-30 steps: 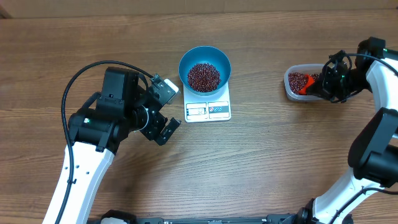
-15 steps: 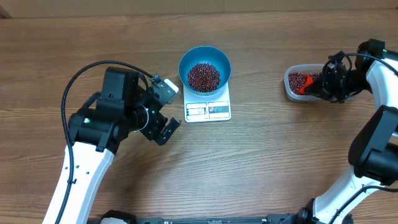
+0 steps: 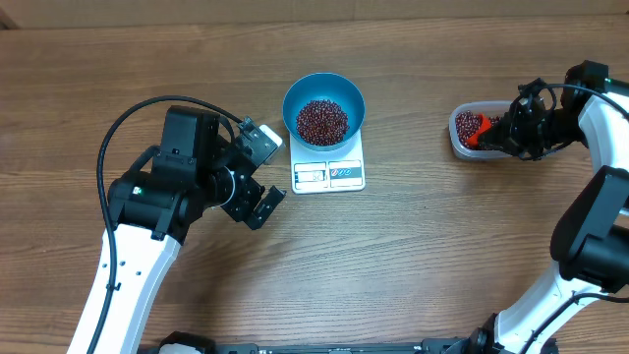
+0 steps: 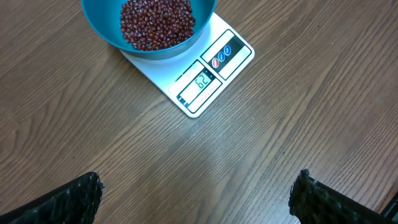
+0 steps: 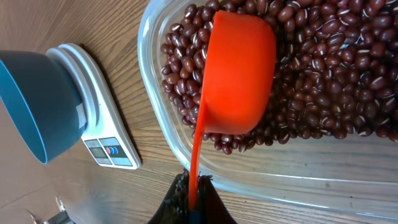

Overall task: Scoop item into bowl and weigh 150g on scale
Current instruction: 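Dip the red scoop into the beans in the tub, then lift the filled scoop and carry it left toward the blue bowl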

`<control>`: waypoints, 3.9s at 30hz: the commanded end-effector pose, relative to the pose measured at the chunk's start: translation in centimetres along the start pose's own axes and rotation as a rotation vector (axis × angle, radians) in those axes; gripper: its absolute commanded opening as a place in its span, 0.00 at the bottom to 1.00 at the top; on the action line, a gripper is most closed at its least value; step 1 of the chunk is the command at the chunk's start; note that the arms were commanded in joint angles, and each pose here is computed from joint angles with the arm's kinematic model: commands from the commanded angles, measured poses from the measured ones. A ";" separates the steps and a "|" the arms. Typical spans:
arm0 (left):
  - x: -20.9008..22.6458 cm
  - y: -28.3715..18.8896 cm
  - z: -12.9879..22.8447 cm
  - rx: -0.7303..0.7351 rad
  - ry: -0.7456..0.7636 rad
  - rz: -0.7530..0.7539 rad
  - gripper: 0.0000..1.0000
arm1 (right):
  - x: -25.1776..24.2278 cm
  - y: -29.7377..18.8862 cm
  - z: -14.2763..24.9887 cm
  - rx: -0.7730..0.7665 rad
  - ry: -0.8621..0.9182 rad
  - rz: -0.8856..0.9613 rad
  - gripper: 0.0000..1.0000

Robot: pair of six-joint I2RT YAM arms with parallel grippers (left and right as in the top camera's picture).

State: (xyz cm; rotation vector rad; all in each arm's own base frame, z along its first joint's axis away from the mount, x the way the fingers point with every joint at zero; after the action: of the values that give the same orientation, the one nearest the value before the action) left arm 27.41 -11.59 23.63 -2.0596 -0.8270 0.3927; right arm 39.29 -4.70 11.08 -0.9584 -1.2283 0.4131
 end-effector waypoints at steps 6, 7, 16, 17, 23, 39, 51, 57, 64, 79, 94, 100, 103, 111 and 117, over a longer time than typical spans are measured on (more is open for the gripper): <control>0.4 -0.6 -0.7 -0.020 0.004 -0.014 1.00 | 0.8 0.1 0.1 0.011 -0.005 -0.047 0.04; 0.4 -0.6 -0.7 -0.020 0.004 -0.014 1.00 | 0.8 0.1 0.2 0.015 -0.002 -0.047 0.04; 0.4 -0.6 -0.7 -0.020 0.004 -0.014 1.00 | 0.8 0.1 0.4 0.023 0.005 -0.046 0.04; 0.4 -0.6 -0.7 -0.020 0.004 -0.014 1.00 | 0.8 0.1 0.4 0.024 0.005 -0.046 0.04; 0.4 -0.6 -0.7 -0.020 0.004 -0.014 1.00 | 0.8 0.0 0.4 0.022 0.005 -0.046 0.04; 0.4 -0.6 -0.7 -0.020 0.004 -0.014 1.00 | -0.3 -2.3 0.1 -0.011 0.023 -0.162 0.04; 0.4 -0.6 -0.7 -0.020 0.004 -0.014 0.99 | -2.3 -3.8 0.1 -0.036 0.063 -0.165 0.04; 0.4 -0.6 -0.7 -0.020 0.004 -0.014 0.99 | -2.4 -4.8 0.1 -0.059 0.046 -0.232 0.04; 0.4 -0.6 -0.7 -0.020 0.004 -0.014 1.00 | -3.1 -5.7 0.2 -0.070 0.071 -0.248 0.04; 0.4 -0.6 -0.7 -0.020 0.004 -0.014 1.00 | -1.9 -7.0 0.6 -0.086 0.072 -0.388 0.04; 0.4 -0.6 -0.7 -0.020 0.004 -0.014 1.00 | 0.7 -7.7 0.6 -0.096 0.043 -0.535 0.04; 0.4 -0.6 -0.7 -0.020 0.004 -0.013 0.99 | 3.1 -7.1 0.8 -0.072 0.012 -0.605 0.04; 0.4 -0.6 -0.7 -0.020 0.004 -0.014 1.00 | 4.6 -6.4 1.1 -0.047 -0.010 -0.633 0.04; 0.4 -0.6 -0.7 -0.020 0.004 -0.014 1.00 | 8.7 -4.4 2.4 0.036 -0.074 -0.693 0.04; 0.4 -0.6 -0.7 -0.020 0.004 -0.014 1.00 | 11.7 -2.8 3.6 0.098 -0.137 -0.728 0.04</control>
State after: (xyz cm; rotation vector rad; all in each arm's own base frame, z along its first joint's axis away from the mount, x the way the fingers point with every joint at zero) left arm 27.41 -11.58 23.63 -2.0593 -0.8270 0.3922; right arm 38.82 2.38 19.52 -0.4080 -1.5258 -0.0131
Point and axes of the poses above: each gripper's point midway between its finger pads, its own y axis out along the fingers, its own x axis along the line the jaws close on, z = x × y, the point moved 2 cm from there along -y, back along the fingers, and after that the axes turned 4 degrees about y, right-handed, at the moved point
